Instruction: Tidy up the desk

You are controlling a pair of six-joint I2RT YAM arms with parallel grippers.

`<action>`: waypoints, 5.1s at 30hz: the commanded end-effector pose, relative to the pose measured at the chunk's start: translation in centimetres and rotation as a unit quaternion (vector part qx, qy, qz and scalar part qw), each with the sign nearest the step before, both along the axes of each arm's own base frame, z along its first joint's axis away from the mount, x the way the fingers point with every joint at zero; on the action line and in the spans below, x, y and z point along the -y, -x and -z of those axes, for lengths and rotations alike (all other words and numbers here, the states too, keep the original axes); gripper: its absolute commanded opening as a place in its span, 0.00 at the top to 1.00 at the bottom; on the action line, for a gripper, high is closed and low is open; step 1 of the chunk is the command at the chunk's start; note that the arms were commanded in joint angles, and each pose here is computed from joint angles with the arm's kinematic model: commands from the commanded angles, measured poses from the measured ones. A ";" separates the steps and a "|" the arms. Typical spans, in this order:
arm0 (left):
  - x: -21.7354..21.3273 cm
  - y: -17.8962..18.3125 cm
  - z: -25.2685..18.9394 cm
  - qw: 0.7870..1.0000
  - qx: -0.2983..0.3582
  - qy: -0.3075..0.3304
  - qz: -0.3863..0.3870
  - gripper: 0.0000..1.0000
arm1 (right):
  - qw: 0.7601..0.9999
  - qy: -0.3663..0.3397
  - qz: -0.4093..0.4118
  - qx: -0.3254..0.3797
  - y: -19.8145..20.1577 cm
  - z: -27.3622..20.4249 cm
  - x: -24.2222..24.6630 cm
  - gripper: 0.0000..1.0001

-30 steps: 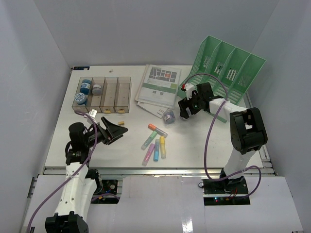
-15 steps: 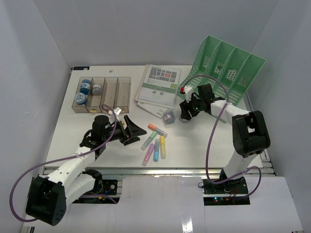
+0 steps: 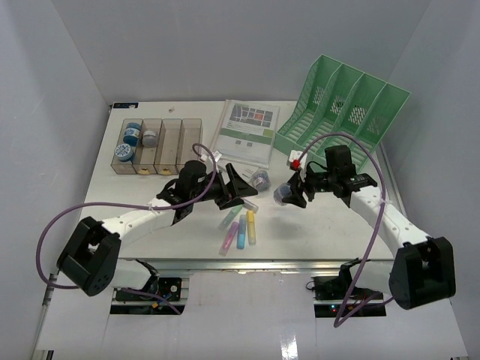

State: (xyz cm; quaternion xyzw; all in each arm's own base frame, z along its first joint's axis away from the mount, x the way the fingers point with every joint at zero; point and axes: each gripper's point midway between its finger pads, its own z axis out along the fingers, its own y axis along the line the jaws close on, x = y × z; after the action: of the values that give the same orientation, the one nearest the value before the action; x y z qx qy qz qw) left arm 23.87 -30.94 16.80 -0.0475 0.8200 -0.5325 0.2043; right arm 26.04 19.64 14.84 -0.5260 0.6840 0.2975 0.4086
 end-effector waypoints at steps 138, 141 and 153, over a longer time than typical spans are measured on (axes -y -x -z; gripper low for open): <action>-33.9 -24.2 -2.1 0.786 0.104 -0.527 -0.306 1.00 | 0.994 -0.078 -0.057 0.045 4.3 -3.7 0.5 0.02; -34.6 -25.3 -2.1 0.779 0.117 -0.537 -0.302 1.00 | 0.995 -0.068 -0.053 0.047 4.0 -3.2 0.7 0.02; -38.2 -28.5 1.1 0.758 0.100 -0.581 -0.279 1.00 | 0.997 -0.046 -0.040 0.045 3.2 -2.0 1.2 0.02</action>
State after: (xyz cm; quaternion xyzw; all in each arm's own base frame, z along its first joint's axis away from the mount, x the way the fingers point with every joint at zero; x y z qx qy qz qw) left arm 51.47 5.55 15.14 -0.0996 0.9025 0.1023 0.4063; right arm 21.93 18.62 15.91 -0.5415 0.6346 0.3354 0.4377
